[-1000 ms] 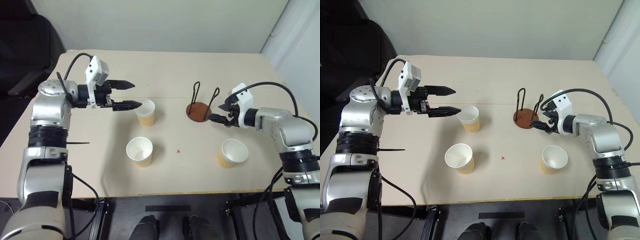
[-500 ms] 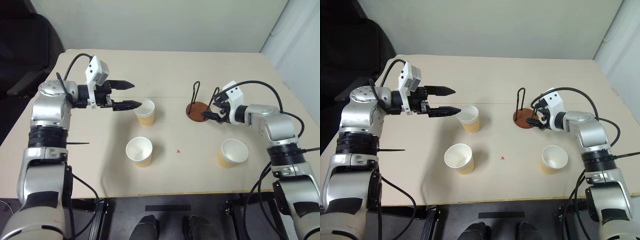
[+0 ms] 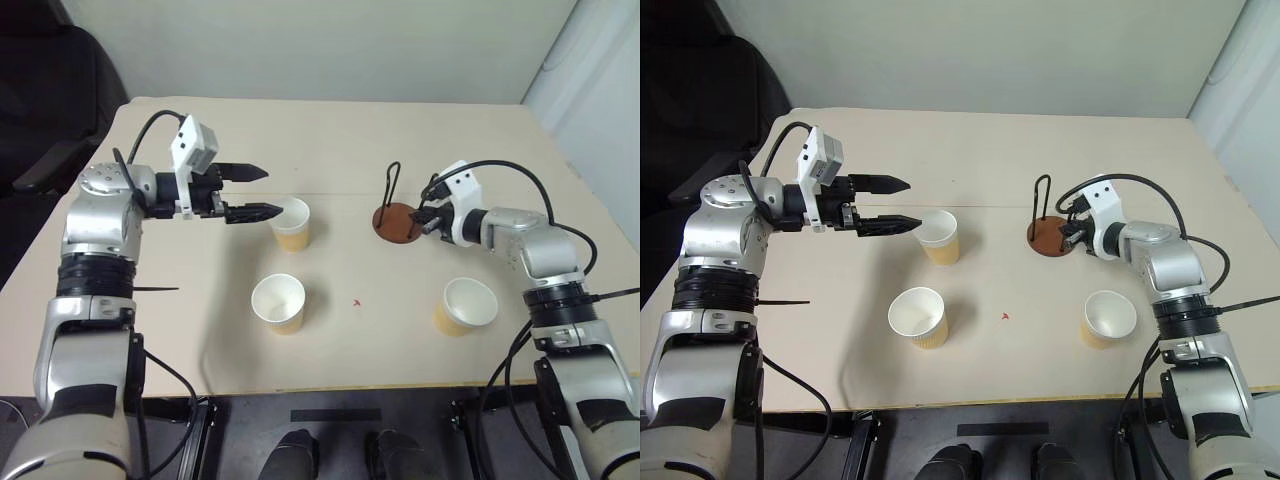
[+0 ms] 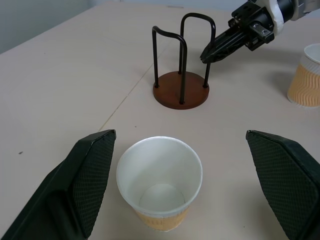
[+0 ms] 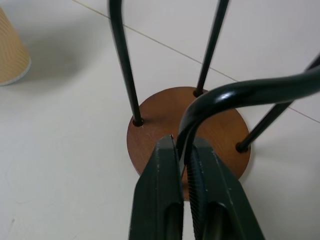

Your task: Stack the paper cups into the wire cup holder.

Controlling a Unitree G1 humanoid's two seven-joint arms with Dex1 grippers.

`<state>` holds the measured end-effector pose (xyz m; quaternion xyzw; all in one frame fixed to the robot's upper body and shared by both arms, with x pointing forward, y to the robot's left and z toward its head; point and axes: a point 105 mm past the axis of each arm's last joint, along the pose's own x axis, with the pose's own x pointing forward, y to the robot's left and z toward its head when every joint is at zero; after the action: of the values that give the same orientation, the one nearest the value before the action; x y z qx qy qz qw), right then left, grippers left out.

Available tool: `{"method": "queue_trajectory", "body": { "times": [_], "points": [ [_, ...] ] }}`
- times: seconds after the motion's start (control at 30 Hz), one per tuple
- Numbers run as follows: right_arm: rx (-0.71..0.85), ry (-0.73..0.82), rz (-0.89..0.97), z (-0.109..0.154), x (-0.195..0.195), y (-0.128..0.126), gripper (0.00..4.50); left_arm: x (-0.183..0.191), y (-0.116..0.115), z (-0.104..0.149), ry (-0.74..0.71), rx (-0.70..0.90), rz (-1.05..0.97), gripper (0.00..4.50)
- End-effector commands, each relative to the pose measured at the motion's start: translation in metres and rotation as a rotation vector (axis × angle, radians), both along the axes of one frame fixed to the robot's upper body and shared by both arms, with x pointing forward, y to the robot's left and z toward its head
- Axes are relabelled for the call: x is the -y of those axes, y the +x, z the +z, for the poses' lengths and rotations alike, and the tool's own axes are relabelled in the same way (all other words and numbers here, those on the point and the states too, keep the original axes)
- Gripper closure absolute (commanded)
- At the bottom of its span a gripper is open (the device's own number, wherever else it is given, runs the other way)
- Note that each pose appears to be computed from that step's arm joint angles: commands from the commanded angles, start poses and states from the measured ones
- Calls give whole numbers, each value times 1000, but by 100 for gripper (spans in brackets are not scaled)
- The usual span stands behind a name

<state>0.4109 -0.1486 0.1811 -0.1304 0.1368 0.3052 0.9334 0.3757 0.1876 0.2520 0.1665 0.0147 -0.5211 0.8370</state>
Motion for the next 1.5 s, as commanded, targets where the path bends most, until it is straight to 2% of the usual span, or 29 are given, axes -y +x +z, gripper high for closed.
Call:
{"method": "queue_trajectory", "body": {
  "times": [0.03,0.3,0.5,0.8,0.97,1.2,1.5],
  "points": [
    [54,28,26,23,3,-5,445,-2,-3,12,10,46,0,0],
    [77,15,226,39,-19,-44,445,-7,-11,4,62,-5,-37,0],
    [41,-7,327,40,-32,-69,445,-8,-21,-1,107,-35,-83,0],
    [-46,-50,429,18,-47,-106,445,-11,-40,-10,176,-71,-125,0],
    [-49,-94,479,15,-58,-119,445,-10,-45,-11,189,-76,-138,0],
    [-40,-103,500,18,-65,-124,445,-11,-50,-9,196,-69,-143,0],
    [-37,-89,545,22,-74,-127,445,-4,-72,2,176,-81,-219,0]
  ]
}}
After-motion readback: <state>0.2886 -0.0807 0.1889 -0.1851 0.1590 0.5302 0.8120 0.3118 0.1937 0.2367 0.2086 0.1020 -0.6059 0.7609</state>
